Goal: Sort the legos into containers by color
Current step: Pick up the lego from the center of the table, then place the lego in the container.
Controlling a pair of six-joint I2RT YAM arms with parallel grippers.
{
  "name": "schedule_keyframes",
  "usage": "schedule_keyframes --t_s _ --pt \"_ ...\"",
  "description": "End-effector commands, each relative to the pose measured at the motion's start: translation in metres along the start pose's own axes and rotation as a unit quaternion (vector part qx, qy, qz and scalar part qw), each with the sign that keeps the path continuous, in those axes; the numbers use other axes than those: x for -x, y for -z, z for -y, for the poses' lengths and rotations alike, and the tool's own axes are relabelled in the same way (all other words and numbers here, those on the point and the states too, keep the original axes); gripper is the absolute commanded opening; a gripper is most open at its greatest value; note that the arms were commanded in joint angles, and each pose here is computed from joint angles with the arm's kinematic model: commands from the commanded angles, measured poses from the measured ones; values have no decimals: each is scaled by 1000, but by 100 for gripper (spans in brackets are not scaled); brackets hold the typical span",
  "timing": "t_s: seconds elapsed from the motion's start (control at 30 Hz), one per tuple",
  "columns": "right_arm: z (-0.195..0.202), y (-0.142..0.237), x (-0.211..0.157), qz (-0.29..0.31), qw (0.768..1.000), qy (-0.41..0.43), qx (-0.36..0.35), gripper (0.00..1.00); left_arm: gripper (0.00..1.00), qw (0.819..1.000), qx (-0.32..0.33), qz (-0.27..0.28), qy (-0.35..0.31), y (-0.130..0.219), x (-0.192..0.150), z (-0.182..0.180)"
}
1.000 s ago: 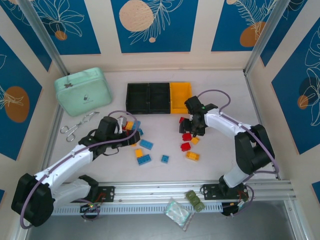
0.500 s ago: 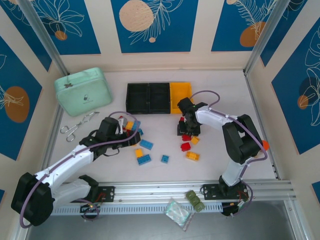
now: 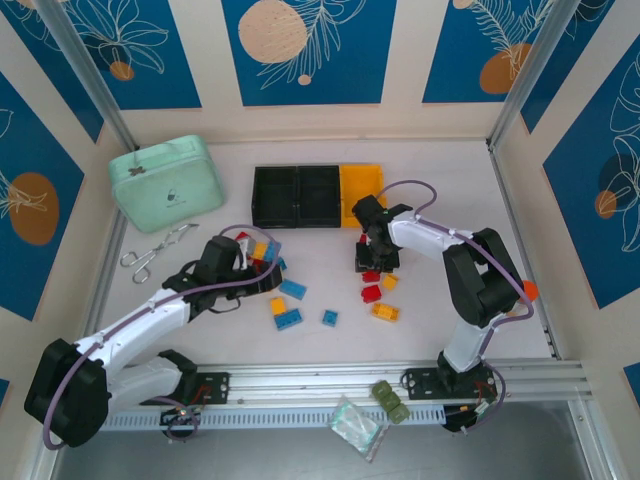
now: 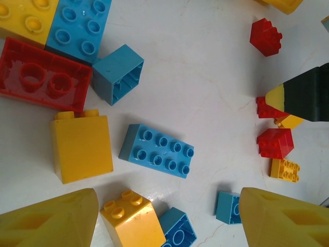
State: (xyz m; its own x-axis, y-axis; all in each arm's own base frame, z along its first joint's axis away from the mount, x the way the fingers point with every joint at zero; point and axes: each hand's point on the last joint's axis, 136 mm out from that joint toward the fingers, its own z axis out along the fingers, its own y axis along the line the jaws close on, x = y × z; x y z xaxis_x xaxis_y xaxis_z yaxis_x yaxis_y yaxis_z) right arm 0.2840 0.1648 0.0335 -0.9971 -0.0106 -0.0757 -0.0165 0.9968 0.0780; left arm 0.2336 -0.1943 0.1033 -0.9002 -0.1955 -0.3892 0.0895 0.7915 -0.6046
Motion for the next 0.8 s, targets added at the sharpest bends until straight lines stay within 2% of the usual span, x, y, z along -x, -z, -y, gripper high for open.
schedule_keyframes --t_s 0.0,0.17,0.37,0.53,0.77 --pt "-6 13 2 6 1000 12 2 31 72 1000 -3 5 2 -2 -1 2" --pt "-15 40 16 39 999 14 22 31 72 1000 -7 8 3 -1 0 4" --pt "-27 79 49 89 995 10 47 31 72 1000 -15 10 2 0 3 11" --pt "-31 102 97 129 990 -12 57 31 72 1000 -25 12 -1 1 6 19" --pt "-26 98 163 146 987 -55 48 31 73 999 -35 16 -8 6 7 29"
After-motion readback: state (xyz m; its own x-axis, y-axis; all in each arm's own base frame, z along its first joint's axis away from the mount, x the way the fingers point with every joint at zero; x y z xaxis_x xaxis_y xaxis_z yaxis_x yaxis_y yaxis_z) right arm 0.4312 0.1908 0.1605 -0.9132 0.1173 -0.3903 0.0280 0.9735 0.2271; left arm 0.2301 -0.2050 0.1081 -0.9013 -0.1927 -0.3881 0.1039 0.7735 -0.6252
